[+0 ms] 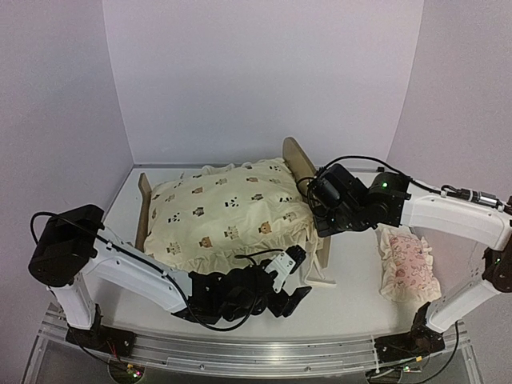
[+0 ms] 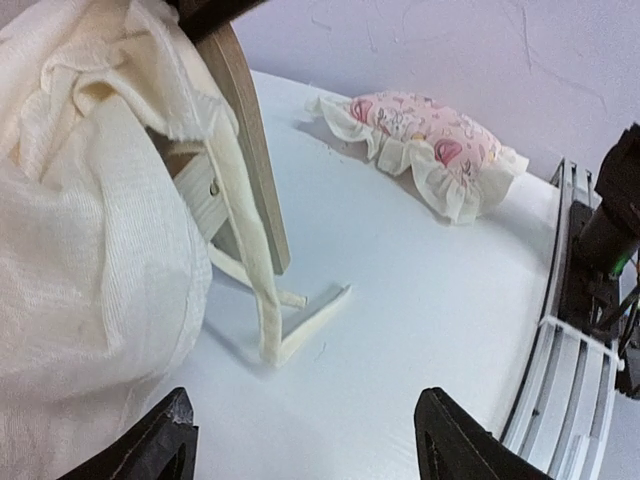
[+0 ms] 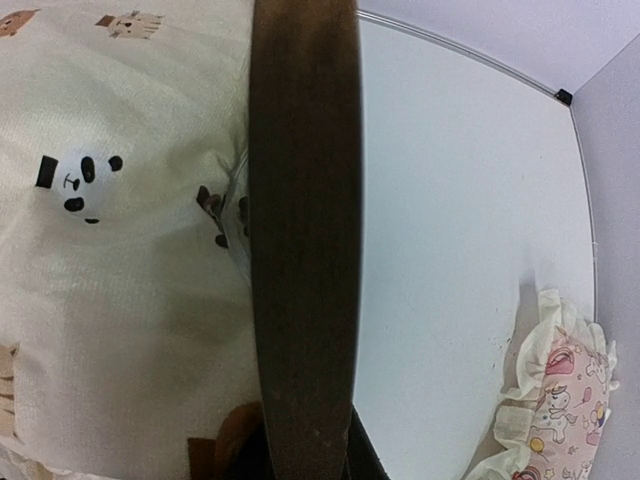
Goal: Set up the pet bed
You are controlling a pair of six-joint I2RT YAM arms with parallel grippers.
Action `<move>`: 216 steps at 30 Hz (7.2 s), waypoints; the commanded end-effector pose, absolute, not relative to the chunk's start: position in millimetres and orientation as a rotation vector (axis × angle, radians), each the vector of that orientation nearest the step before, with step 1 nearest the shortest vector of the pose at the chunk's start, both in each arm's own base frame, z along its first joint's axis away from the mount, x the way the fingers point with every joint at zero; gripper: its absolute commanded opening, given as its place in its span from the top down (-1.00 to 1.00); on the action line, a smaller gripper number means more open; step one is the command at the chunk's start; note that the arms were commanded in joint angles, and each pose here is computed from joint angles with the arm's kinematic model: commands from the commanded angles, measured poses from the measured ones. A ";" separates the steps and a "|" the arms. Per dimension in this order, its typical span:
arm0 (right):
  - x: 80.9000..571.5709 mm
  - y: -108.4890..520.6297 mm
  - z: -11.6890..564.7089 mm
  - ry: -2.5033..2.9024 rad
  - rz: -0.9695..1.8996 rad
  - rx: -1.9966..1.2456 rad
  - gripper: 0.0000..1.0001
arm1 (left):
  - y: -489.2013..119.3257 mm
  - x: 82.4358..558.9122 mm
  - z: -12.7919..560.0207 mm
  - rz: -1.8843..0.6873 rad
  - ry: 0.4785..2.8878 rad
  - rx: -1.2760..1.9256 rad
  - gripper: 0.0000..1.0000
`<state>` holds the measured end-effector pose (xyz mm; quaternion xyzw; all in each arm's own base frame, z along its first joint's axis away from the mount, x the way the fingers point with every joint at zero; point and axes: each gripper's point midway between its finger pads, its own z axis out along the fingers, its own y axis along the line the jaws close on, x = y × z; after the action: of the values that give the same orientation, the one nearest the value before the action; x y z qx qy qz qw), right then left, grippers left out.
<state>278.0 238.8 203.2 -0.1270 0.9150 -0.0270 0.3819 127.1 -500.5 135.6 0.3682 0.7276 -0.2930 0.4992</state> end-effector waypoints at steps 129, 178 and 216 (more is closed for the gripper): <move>224.1 193.3 140.7 2.440 0.374 -0.145 -0.15 | -545.7 100.0 101.3 -1.253 1.721 1.061 1.00; 191.5 246.4 38.6 2.652 0.830 0.053 1.00 | -526.2 123.3 97.3 -1.032 1.936 0.992 0.00; 157.7 249.1 21.5 2.762 0.743 -0.095 1.00 | -425.0 301.3 113.2 -0.331 1.876 0.869 0.48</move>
<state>172.5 240.9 31.5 -0.0131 0.9476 0.2632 0.1806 244.4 -440.6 74.8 0.4060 0.7881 -0.1842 0.4244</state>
